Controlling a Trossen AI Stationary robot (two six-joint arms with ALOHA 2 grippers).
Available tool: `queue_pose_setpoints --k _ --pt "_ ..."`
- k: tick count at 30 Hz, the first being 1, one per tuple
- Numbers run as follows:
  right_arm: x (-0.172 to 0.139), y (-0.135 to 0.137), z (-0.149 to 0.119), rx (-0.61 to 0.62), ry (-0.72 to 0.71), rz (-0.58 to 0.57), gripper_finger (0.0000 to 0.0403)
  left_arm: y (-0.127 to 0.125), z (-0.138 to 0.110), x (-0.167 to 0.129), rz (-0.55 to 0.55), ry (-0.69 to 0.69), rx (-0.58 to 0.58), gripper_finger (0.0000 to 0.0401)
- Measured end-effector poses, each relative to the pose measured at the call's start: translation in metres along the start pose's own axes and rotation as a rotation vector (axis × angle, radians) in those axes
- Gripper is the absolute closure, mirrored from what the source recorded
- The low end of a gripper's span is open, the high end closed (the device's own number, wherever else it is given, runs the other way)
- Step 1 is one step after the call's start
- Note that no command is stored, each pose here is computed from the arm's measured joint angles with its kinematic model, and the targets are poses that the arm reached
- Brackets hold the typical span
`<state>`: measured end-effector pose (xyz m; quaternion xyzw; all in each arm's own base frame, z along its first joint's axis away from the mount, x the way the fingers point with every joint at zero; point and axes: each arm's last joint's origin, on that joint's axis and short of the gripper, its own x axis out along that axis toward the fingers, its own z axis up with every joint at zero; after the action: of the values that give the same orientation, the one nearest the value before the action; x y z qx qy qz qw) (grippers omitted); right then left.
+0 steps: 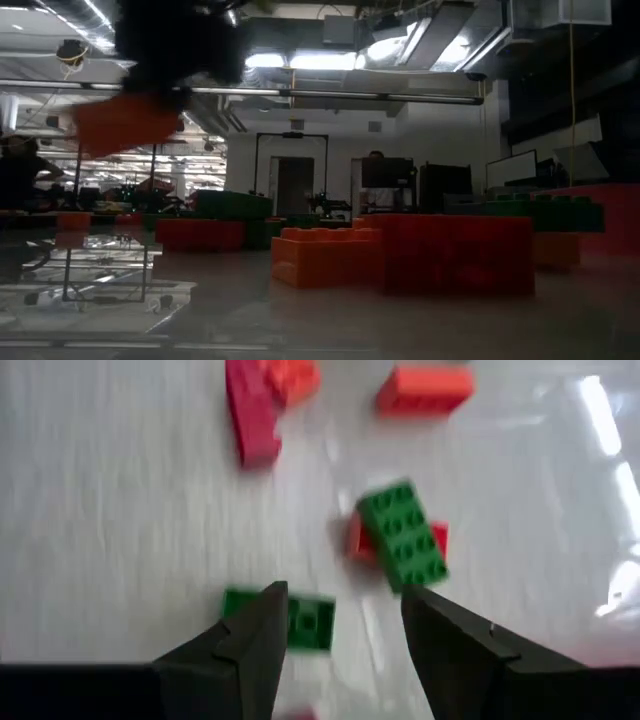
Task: Sort blocks
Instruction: Put the orange game piece into the black bin
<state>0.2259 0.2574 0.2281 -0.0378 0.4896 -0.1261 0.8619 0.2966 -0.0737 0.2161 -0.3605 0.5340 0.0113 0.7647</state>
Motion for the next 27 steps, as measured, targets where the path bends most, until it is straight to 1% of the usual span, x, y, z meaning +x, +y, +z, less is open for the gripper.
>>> queue_pose_setpoints --k 5,8,10,15,16,18,22,24,27 --pt "0.000 0.002 0.006 0.036 -0.145 -0.038 0.0205 -0.013 0.038 -0.013 -0.187 -0.319 0.052 0.0279" --pt "-0.001 0.001 0.010 0.052 -0.261 -0.098 0.0205 -0.019 0.056 -0.024 -0.277 -0.503 0.060 0.0279" --pt "-0.003 0.000 0.014 0.062 -0.375 -0.171 0.0205 -0.021 0.065 -0.032 -0.329 -0.603 0.066 0.0277" --pt "-0.011 -0.007 0.023 0.083 -0.762 -0.440 0.0205 -0.027 0.080 -0.049 -0.443 -0.794 0.083 0.0276" --pt "-0.011 -0.009 0.025 0.088 -0.821 -0.488 0.0205 -0.027 0.082 -0.052 -0.460 -0.825 0.087 0.0276" --pt "-0.009 -0.012 0.029 0.100 -0.820 -0.502 0.0205 -0.030 0.084 -0.058 -0.498 -0.884 0.092 0.0276" --pt "0.007 -0.028 0.048 0.146 -0.788 -0.569 0.0205 -0.035 0.088 -0.069 -0.571 -1.003 0.104 0.0275" --pt "0.019 -0.034 0.057 0.153 -0.769 -0.614 0.0205 -0.036 0.089 -0.072 -0.570 -1.042 0.123 0.0275" --pt "0.025 -0.040 0.062 0.162 -0.762 -0.641 0.0205 -0.037 0.089 -0.073 -0.566 -1.067 0.139 0.0275"
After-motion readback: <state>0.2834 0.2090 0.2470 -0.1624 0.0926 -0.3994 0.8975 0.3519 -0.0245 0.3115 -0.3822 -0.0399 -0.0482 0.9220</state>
